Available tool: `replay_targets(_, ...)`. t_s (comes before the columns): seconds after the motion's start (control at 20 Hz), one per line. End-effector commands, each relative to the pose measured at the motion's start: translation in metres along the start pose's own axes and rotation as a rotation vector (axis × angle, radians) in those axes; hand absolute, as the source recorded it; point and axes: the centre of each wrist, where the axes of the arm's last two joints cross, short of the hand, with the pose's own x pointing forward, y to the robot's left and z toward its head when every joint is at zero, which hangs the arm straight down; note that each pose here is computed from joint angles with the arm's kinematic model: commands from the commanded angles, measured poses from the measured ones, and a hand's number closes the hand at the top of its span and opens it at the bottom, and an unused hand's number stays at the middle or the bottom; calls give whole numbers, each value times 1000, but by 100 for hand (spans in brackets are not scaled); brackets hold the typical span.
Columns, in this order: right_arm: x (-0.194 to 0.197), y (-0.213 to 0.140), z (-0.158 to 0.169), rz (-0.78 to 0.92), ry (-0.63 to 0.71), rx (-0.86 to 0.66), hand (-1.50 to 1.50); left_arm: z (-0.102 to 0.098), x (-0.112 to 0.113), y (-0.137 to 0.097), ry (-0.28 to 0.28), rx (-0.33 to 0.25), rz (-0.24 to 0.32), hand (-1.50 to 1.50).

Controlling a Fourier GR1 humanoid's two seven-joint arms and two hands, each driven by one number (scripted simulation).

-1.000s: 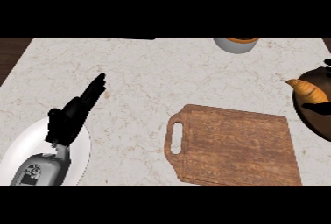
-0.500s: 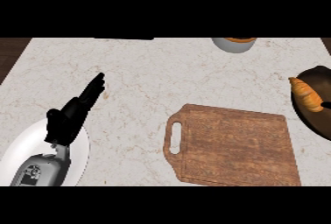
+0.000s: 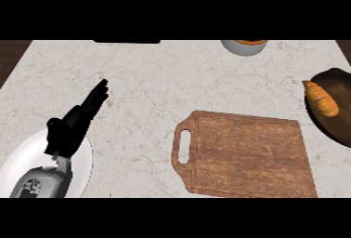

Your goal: Pick the croissant from the cutting board and place it in the pan

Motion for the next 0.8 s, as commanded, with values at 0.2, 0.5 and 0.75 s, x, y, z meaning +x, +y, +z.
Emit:
replay_targets(0.2,-13,-27,42,-127,-111,62,-150,3,-9,9,19,12,3,0)
replay_targets(0.5,-32,-16,63,-144,-127,53,-150,3,-2,4,22,-4,6,0)
replay_targets(0.75,-37,-29,90,-124,-127,49,-150,6,-1,18,9,12,20,0)
